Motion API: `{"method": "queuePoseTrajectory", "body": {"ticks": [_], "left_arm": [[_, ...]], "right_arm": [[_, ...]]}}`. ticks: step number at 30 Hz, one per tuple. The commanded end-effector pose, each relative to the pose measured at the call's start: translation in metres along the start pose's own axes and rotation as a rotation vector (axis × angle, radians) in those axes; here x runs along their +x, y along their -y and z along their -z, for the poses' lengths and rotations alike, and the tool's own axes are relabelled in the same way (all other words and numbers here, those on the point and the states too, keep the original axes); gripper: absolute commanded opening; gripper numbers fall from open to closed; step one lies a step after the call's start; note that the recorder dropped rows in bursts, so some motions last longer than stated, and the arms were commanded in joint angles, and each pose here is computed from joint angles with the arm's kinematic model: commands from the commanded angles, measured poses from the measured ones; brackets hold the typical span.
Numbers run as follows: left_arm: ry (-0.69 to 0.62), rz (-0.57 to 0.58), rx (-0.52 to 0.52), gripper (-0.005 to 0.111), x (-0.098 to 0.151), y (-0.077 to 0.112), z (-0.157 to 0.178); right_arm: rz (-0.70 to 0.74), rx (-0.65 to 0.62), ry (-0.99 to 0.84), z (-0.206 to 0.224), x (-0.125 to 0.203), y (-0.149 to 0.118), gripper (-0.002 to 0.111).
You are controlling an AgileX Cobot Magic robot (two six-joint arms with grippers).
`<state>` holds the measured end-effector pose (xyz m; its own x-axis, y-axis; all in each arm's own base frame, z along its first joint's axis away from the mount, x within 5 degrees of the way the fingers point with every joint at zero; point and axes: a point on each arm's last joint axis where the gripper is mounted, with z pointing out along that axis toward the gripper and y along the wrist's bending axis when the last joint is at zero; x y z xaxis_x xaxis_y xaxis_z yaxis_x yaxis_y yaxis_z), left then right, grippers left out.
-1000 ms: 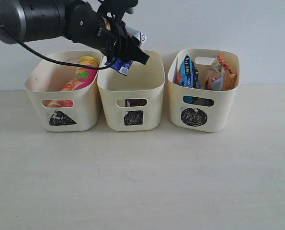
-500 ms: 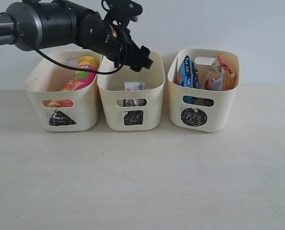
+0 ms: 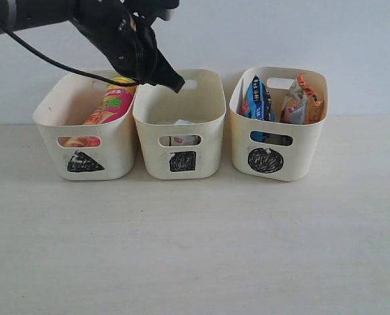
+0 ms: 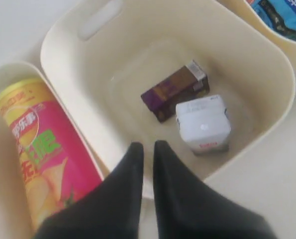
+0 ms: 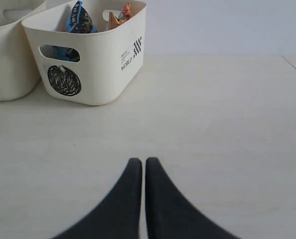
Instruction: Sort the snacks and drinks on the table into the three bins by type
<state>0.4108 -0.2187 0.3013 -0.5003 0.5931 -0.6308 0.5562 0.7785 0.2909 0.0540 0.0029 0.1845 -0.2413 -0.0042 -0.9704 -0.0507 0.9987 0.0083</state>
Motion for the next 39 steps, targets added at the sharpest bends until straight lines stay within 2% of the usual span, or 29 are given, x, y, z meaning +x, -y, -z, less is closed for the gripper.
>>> {"method": "queuePoseTrajectory", "body": {"ticks": [1,12,22,27,32,39], "left_arm": [[-0.043,-0.009,0.001,0.004,0.008,-0.002,0.025],[-0.059,0.036,0.012,0.004,0.046,0.0,0.087],[-0.016,0.112,0.066,0.004,0.081,0.006,0.145],[0.055,0.125,0.063,0.004,0.104,0.009,0.177],[0.206,0.182,0.085,0.004,0.126,0.014,0.207],[0.246,0.208,0.099,0.004,0.165,0.022,0.24]], "right_arm": [[-0.001,0.0,0.008,0.0,0.0,0.0,0.0],[-0.001,0.0,0.008,0.0,0.0,0.0,0.0],[-0.001,0.0,0.008,0.0,0.0,0.0,0.0],[-0.001,0.0,0.008,0.0,0.0,0.0,0.0],[-0.001,0.0,0.008,0.0,0.0,0.0,0.0],[-0.001,0.0,0.008,0.0,0.0,0.0,0.0]]}}
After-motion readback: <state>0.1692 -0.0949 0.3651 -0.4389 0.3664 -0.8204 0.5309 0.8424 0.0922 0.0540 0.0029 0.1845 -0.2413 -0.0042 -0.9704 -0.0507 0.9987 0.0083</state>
